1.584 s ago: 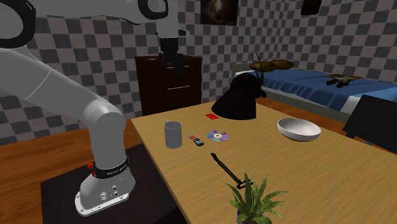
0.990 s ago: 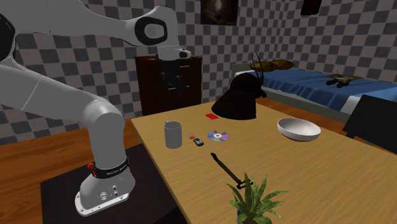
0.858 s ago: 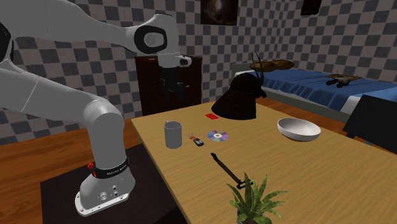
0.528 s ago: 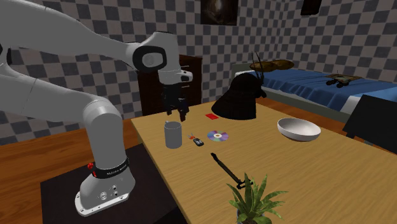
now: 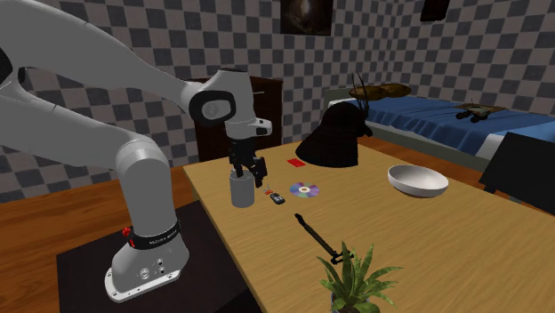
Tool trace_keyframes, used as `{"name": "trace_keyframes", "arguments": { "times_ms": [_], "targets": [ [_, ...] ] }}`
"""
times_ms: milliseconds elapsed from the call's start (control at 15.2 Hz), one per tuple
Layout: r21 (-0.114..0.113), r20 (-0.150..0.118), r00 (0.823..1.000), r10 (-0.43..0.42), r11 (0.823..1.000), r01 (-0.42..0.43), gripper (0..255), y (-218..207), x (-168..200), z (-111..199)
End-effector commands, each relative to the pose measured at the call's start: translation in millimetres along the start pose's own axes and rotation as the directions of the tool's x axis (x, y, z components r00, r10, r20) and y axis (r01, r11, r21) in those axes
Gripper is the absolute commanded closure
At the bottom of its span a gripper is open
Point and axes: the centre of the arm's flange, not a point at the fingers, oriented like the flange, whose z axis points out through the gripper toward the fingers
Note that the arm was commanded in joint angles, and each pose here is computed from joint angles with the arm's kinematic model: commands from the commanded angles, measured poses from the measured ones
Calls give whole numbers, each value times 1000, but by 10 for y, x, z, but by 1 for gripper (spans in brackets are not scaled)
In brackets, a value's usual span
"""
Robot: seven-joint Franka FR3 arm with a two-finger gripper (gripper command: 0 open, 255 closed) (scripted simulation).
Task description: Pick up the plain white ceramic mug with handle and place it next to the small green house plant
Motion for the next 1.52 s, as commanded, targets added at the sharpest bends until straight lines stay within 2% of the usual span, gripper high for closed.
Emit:
{"name": "trace_keyframes", "arguments": {
  "times_ms": [0, 528, 594, 1188, 1452],
  "targets": [
    [0, -1, 1000, 0, 1000, 0, 0, -4, -5, 78],
    [0, -1, 1000, 0, 1000, 0, 0, -4, -5, 77],
    [0, -1, 1000, 0, 1000, 0, 255, -4, -5, 77],
    [0, -1, 1000, 0, 1000, 0, 255, -4, -5, 78],
    [0, -1, 1000, 0, 1000, 0, 255, -7, 19, -132]
  ]
}}
